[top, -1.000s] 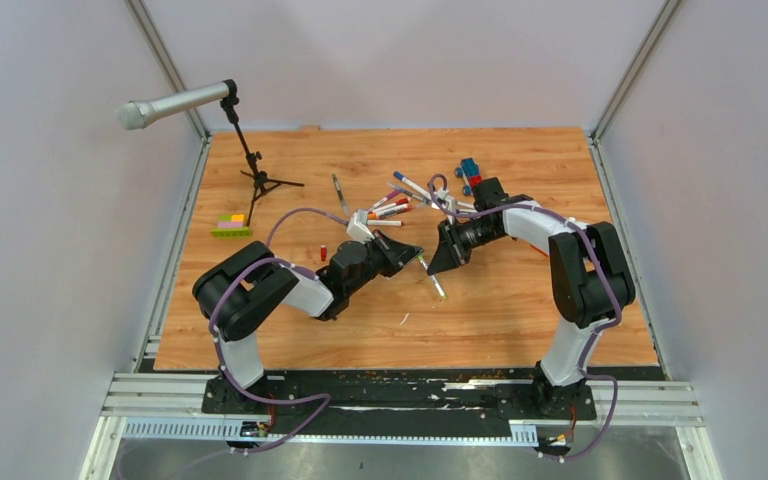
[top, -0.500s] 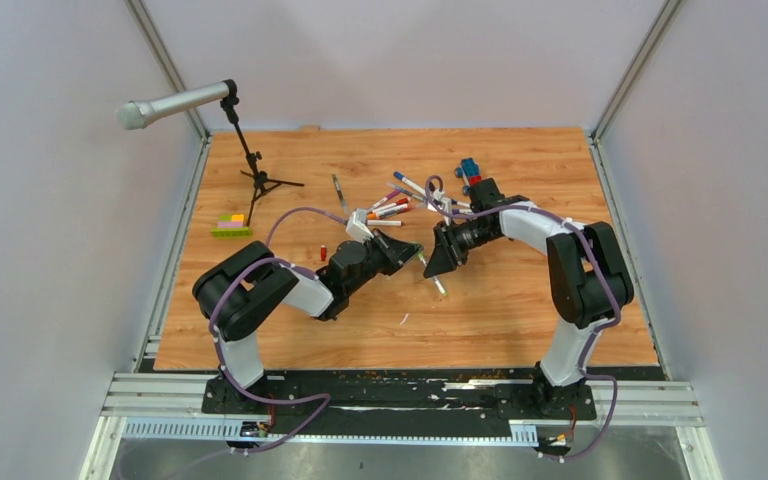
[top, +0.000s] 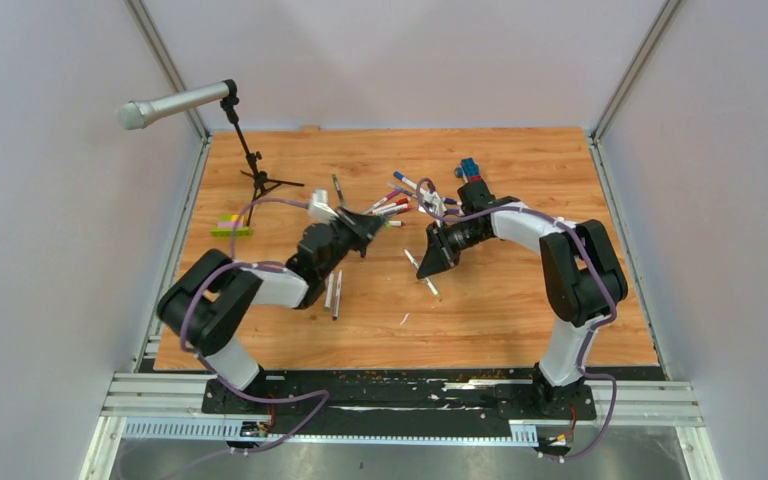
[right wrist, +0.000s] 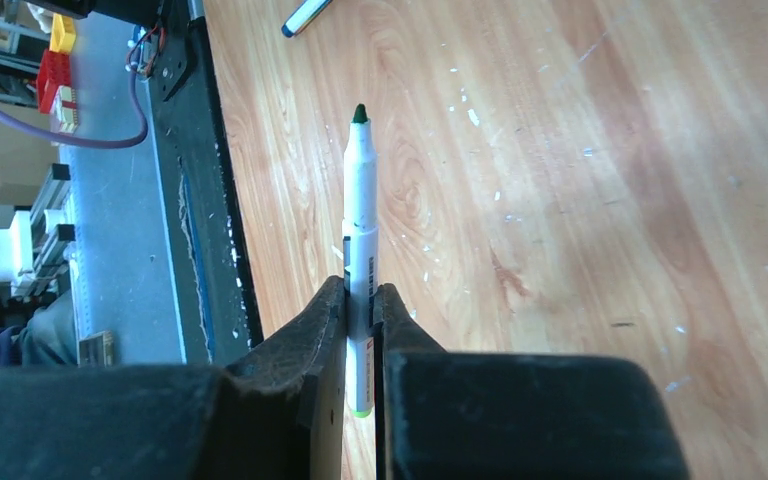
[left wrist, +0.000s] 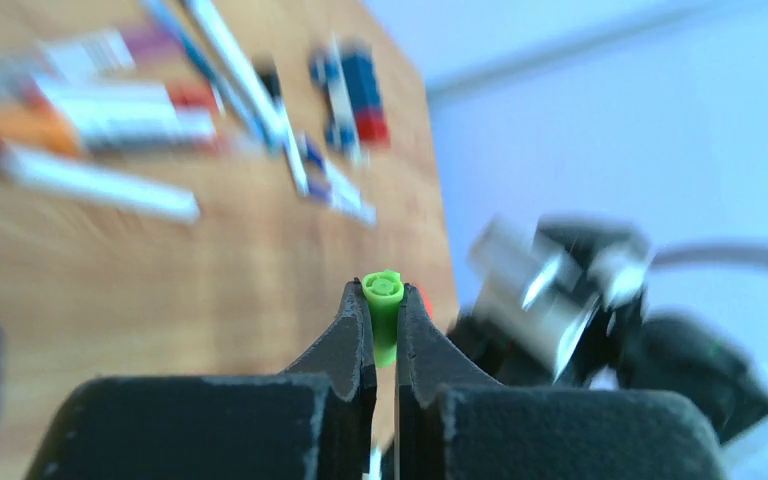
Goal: Open the pen caps
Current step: Open the pen cap from the pen, then place the pen cap at the center of the board.
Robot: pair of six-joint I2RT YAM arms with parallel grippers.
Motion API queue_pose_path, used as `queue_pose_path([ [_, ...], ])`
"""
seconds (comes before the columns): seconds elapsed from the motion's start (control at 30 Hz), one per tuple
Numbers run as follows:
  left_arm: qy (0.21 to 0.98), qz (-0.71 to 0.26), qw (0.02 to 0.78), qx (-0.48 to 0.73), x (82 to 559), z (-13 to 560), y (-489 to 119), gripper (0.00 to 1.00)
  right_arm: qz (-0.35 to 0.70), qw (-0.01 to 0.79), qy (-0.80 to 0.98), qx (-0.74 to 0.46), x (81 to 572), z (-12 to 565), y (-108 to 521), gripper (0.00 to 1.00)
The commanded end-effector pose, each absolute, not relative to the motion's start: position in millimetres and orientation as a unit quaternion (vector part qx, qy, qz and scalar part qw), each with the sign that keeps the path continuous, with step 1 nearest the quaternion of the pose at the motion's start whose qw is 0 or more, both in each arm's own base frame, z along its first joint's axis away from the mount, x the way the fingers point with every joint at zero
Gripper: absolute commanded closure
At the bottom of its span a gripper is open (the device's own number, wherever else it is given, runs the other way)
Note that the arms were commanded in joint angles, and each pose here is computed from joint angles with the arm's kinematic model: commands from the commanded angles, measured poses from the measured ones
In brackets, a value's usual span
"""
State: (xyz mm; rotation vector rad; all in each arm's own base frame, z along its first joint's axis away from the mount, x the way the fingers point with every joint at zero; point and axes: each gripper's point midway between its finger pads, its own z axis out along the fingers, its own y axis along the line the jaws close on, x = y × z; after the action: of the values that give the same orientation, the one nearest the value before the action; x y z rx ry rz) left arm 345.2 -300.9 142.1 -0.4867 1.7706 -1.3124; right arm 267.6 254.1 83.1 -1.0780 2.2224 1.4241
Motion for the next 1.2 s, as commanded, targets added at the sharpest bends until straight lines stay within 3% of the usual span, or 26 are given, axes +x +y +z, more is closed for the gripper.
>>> queue_pose_path([
  [0.0,0.666,-0.451,0.542,-0.244,385.2,200.4,-233.6,1.0,0.504,0.12,0.768,-0.376,253.8,82.0,259.3,1.0],
  [0.2,0.702,-0.417,0.541,-0.199,379.4,207.7,-231.0,1.0,0.489,0.14,0.771,-0.383,261.9,90.6,255.0,1.0],
  [0.53,0.857,-0.286,0.42,-0.083,330.6,138.0,-234.8,1.0,0.461,0.216,0.787,-0.347,297.6,117.4,217.4,1.0],
  [0.73,0.92,-0.174,0.351,-0.01,334.2,100.3,-243.1,1.0,0.456,0.221,0.791,-0.344,300.1,117.7,213.8,1.0],
  [1.17,0.944,-0.126,0.303,0.027,353.4,55.5,-258.8,0.97,0.458,0.22,0.79,-0.342,300.5,117.3,212.9,1.0],
])
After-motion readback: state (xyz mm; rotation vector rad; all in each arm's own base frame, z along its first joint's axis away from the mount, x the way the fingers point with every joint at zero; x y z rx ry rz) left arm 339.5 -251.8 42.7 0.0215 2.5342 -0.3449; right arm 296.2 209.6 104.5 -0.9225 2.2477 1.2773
